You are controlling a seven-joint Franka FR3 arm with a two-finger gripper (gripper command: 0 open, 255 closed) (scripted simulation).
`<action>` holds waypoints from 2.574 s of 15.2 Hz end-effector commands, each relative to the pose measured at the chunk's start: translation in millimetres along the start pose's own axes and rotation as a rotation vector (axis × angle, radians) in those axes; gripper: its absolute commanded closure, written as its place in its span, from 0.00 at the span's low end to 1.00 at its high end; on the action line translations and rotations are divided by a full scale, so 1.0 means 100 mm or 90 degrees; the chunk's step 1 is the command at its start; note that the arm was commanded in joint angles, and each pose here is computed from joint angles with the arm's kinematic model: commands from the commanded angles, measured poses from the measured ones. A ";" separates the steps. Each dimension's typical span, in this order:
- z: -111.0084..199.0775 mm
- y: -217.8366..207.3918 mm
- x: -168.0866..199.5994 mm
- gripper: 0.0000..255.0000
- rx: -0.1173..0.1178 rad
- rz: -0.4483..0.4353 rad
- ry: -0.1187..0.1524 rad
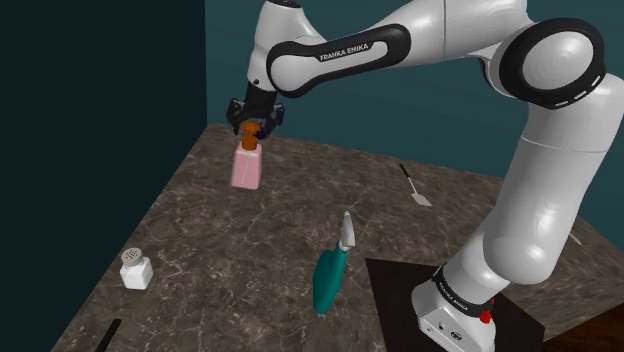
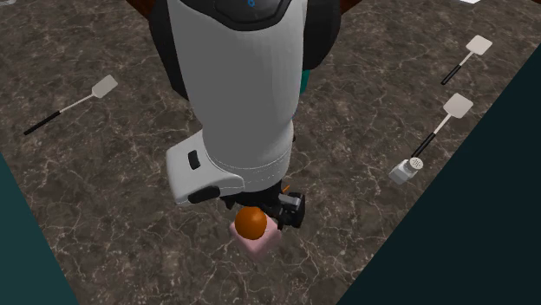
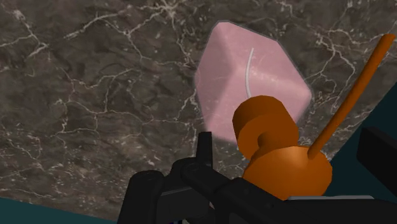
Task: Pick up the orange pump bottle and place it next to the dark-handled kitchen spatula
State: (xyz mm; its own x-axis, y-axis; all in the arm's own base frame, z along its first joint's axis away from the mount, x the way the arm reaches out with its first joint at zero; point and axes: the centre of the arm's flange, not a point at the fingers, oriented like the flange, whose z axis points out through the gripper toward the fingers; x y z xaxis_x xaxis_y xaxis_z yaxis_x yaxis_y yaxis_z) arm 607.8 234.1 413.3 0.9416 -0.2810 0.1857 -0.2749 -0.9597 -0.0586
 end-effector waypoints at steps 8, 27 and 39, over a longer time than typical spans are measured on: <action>0.14 0.00 0.00 0.00 0.000 0.000 0.000; -0.27 -0.02 0.08 1.00 0.000 0.000 0.000; -0.90 -0.06 0.20 1.00 0.000 0.000 0.000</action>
State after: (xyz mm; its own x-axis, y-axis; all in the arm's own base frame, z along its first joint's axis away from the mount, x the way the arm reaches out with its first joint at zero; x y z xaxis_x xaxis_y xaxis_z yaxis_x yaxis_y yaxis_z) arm 610.6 233.9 499.0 0.9415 -0.2810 0.1863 -0.2748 -0.9597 -0.0590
